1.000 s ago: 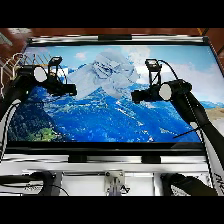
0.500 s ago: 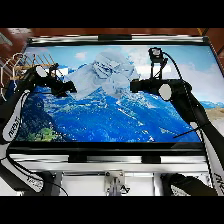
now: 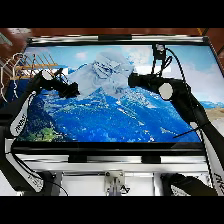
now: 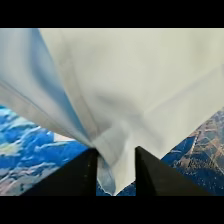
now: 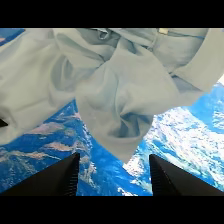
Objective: Fold the shirts.
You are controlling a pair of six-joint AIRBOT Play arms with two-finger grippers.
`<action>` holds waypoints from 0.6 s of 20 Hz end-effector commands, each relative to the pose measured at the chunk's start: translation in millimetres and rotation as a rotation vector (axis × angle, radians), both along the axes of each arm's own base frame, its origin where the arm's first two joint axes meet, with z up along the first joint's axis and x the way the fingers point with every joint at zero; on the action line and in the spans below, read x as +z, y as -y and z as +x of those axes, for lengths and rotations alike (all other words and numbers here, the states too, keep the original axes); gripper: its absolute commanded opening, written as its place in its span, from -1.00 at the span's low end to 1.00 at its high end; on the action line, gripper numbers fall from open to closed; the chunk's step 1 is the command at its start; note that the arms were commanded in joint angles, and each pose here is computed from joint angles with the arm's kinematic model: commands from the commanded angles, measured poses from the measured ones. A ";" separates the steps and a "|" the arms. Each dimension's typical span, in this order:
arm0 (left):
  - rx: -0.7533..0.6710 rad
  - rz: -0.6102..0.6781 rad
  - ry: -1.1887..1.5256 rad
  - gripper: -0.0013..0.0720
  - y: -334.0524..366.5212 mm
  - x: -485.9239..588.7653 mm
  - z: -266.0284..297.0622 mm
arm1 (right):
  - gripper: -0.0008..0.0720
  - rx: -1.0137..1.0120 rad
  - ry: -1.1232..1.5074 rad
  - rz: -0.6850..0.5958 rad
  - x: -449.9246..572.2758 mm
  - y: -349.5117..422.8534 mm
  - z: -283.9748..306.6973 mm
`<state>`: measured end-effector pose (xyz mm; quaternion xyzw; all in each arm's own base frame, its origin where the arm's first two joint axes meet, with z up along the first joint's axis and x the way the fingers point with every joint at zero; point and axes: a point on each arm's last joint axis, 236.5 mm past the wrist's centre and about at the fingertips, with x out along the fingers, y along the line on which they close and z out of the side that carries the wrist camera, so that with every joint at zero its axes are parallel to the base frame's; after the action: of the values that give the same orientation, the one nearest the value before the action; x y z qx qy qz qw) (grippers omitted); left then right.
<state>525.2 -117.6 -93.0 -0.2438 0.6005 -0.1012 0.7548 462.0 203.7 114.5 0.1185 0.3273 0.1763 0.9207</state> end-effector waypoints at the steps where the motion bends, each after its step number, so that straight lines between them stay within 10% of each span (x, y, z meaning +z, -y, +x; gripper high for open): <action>1: 0.049 -0.064 0.048 -0.60 11.0 9.1 15.5 | 0.52 -0.044 0.089 0.131 29.3 -8.0 14.7; 2: 0.048 -0.064 0.047 -0.84 10.4 9.2 15.1 | 0.52 -0.057 0.124 0.152 38.0 -7.3 19.7; 9: -0.169 0.005 0.183 -0.84 7.1 58.0 4.3 | 0.53 -0.067 0.118 0.129 30.4 -1.6 23.8; 12: -0.163 0.010 0.237 -0.84 7.0 82.0 8.2 | 0.88 -0.322 -0.254 0.233 -72.1 54.6 35.8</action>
<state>531.7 -125.3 -31.7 -0.1936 0.5451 -0.1771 0.7963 495.3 184.7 108.0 0.2098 0.3043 0.1331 0.9196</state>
